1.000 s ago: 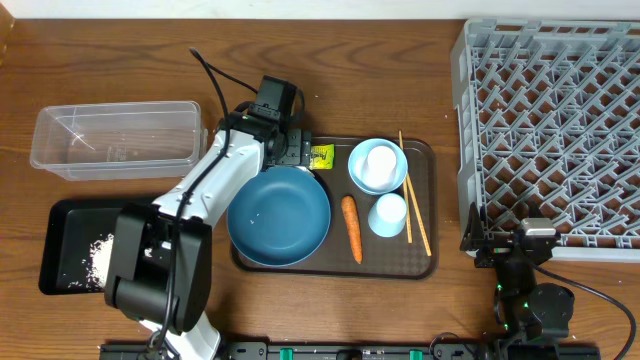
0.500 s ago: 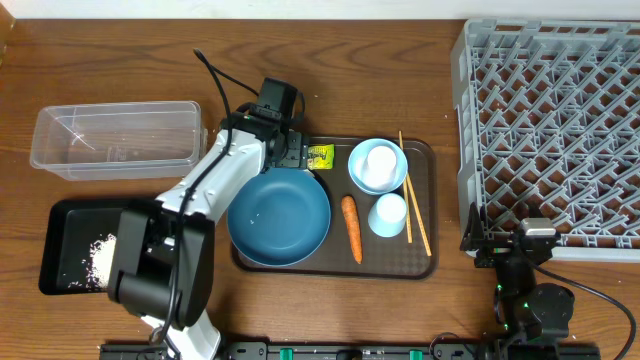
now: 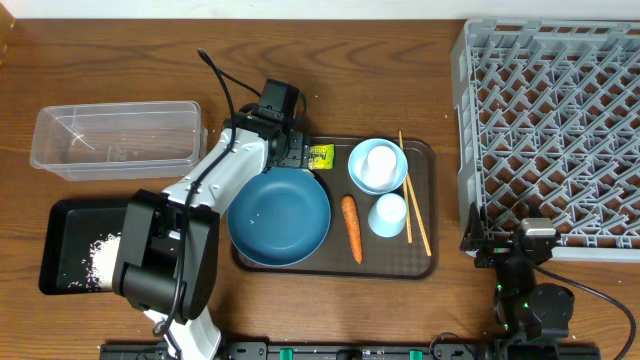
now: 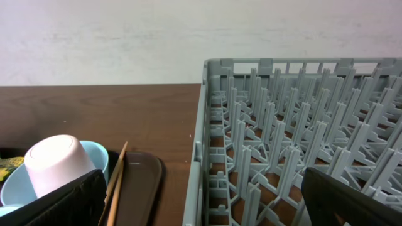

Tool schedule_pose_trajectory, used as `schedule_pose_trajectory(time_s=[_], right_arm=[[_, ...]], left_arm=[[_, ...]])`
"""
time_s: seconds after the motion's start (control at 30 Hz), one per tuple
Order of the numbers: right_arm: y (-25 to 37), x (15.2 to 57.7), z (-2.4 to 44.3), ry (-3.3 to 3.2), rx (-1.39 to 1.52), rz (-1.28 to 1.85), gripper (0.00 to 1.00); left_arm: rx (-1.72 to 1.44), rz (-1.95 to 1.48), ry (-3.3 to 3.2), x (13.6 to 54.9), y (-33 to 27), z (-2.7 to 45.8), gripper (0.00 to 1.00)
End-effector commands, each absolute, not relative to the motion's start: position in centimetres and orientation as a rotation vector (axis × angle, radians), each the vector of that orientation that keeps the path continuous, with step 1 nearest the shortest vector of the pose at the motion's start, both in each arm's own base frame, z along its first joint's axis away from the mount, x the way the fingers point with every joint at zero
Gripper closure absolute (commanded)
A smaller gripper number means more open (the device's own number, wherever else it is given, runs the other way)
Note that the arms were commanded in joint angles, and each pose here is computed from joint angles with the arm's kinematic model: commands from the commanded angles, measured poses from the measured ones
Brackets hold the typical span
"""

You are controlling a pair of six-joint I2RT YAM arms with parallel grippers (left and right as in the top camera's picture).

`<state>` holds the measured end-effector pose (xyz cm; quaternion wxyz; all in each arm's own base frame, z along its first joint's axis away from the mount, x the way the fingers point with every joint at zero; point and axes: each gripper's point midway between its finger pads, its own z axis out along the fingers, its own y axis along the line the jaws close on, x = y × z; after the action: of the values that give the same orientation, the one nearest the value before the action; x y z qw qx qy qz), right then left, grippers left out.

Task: Sort waste into correct bins and load items into the dishwasher rack
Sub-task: 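Move the left gripper to the foil Pandan wrapper and pinch it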

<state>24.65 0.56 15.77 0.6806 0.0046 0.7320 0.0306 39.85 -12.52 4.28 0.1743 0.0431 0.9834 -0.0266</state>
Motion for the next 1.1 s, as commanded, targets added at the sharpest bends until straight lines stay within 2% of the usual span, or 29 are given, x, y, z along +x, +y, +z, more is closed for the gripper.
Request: schedule_pose_trajectory(time_s=[0.0,0.17,0.27,0.4,0.53,0.77,0.93,1.07], right_arm=[[0.38,24.62,15.73,1.643,0.007,0.053,0.01],[0.37,24.62,15.72,1.643,0.007,0.053,0.01],[0.37,24.62,15.72,1.643,0.007,0.053,0.01],[0.37,24.62,15.73,1.643,0.007,0.053,0.01],[0.38,24.62,15.72,1.643,0.007,0.053,0.01],[0.37,24.62,15.73,1.643,0.007,0.053,0.01],[0.37,24.62,15.72,1.643,0.007,0.053,0.01],[0.37,24.62,15.72,1.643,0.007,0.053,0.01]], left_arm=[[0.104,-0.047,2.796,39.75,-12.1,4.14,0.2],[0.111,-0.04,2.813,39.3,-12.12,3.96,0.21],[0.113,-0.04,2.817,39.21,-12.14,3.93,0.27],[0.113,-0.039,2.818,39.18,-12.13,3.88,0.28],[0.118,-0.059,2.828,38.91,-12.33,3.68,0.34],[0.13,-0.069,2.821,39.03,-12.47,3.62,0.36],[0.131,-0.072,2.824,38.95,-12.52,3.6,0.42],[0.132,-0.072,2.821,39.01,-12.53,3.62,0.55]])
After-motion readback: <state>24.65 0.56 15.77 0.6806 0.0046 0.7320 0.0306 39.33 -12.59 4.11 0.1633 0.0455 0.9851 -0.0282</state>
